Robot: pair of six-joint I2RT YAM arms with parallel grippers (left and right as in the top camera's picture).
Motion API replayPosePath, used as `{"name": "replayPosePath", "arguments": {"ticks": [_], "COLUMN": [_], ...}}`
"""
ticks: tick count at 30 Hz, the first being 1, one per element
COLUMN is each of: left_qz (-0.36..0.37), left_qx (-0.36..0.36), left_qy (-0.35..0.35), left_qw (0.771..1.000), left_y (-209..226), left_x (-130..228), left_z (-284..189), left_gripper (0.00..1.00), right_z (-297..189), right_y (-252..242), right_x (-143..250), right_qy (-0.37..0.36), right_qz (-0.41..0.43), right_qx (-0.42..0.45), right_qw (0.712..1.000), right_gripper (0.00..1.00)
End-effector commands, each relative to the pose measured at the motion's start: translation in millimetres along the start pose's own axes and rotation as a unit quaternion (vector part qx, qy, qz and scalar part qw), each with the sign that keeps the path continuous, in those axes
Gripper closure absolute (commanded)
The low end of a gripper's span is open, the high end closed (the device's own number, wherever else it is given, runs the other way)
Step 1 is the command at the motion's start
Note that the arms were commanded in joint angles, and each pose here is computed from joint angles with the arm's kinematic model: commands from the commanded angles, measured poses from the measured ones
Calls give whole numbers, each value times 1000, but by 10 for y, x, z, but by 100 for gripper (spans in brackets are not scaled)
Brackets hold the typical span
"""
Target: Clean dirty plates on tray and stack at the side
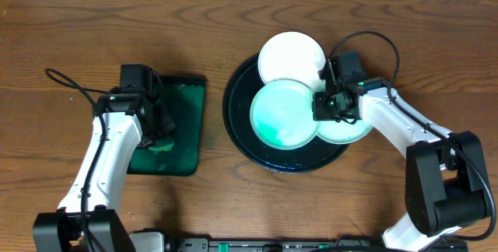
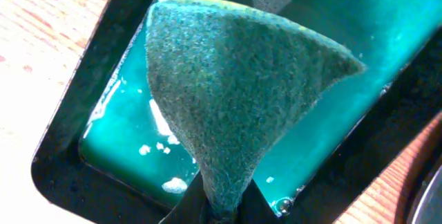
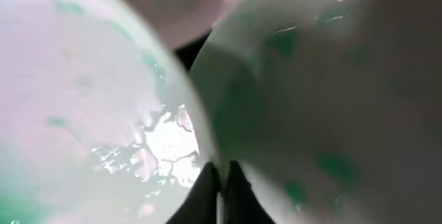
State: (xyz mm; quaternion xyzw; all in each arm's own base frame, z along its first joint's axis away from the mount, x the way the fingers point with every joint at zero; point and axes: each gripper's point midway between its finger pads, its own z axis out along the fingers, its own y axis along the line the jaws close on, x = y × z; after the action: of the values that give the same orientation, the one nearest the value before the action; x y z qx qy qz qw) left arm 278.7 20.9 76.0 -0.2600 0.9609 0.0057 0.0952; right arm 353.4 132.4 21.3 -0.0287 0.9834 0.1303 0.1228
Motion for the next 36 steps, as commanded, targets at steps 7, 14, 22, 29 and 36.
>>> {"name": "replayPosePath", "arguments": {"ticks": [7, 14, 22, 29, 36], "left_qz": [19, 26, 40, 42, 42], "left_qx": [5, 25, 87, 136, 160], "left_qy": [8, 15, -17, -123, -177], "left_qw": [1000, 999, 995, 982, 970], "left_y": [-5, -72, -228, -203, -160], "left_x": [38, 60, 25, 0, 44], "left_z": [25, 9, -472, -1112, -1423], "left_gripper": [44, 35, 36, 35, 34], "right_z": [-473, -1073, -1420, -1820, -2191], "right_y": [144, 307, 504, 838, 1152], "right_x": [-270, -415, -374, -264, -111], "right_qy": [-77, -185, -260, -341, -398], "right_qz": [-25, -90, -183, -226, -261], "right_qx": [-7, 95, 276, 382, 450], "right_qw": [997, 974, 907, 829, 756], "right_gripper": [99, 99, 99, 99, 99]}}
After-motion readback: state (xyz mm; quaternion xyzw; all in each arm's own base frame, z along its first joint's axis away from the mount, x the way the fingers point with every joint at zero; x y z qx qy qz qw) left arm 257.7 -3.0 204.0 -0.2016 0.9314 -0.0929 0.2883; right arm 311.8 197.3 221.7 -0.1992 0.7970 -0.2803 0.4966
